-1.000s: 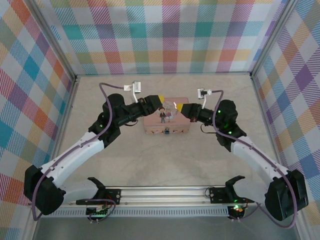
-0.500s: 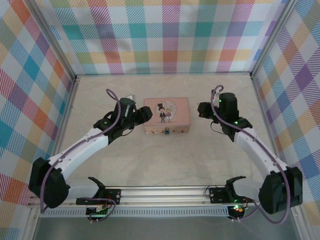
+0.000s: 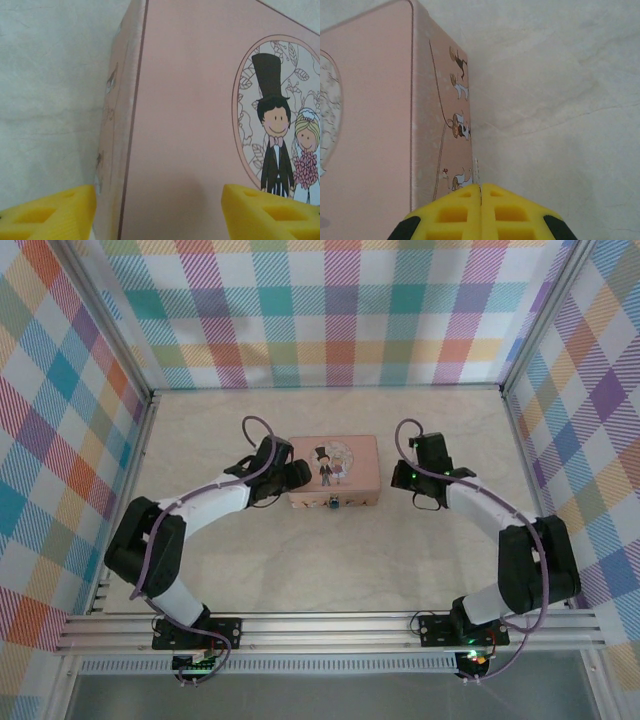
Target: Unlock a padlock with a key
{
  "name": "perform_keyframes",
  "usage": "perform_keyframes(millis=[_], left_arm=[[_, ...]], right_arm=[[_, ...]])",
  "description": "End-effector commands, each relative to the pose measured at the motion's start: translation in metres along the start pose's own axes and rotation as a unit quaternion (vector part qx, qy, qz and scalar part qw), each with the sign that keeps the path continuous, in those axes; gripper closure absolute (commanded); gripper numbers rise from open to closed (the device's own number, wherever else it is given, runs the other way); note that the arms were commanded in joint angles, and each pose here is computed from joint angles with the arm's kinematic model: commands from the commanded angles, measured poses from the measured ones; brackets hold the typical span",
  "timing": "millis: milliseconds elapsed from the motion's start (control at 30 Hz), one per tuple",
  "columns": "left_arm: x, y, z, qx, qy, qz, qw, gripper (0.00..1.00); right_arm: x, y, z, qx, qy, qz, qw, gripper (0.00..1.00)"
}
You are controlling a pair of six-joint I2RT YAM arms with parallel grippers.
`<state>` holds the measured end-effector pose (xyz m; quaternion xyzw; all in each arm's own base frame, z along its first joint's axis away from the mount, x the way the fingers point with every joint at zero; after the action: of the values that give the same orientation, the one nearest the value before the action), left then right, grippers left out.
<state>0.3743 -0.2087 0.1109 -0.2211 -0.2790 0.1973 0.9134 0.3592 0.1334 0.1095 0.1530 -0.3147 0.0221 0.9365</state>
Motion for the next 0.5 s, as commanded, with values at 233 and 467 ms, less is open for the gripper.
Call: perform_keyframes(millis=[233, 467], left_arm=[[0.030, -0.035, -0.012, -0.057, -0.025, -0.007, 0.998, 0.33], [0.047, -0.042, -0.028, -0.068, -0.023, -0.008, 0.997, 0.32]], right_arm=[[-0.020, 0.030, -0.019, 0.014, 0.031, 0.037, 0.999, 1.00], [-0.033, 0.048, -0.014, 0.032, 0.040, 0.039, 0.998, 1.00]])
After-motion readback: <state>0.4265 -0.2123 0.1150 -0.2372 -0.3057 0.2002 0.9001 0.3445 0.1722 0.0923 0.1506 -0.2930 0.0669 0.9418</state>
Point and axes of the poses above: each hand's point on the last joint's axis, 136 mm out from that joint toward the fingers, its own z axis back along the fingers, its own y axis along the line the jaws close on, x = y × z, the point moved 1 cm from there along z, back along the fingers, and after that the axes turned 9 degrees about z, right-handed, at the moved point
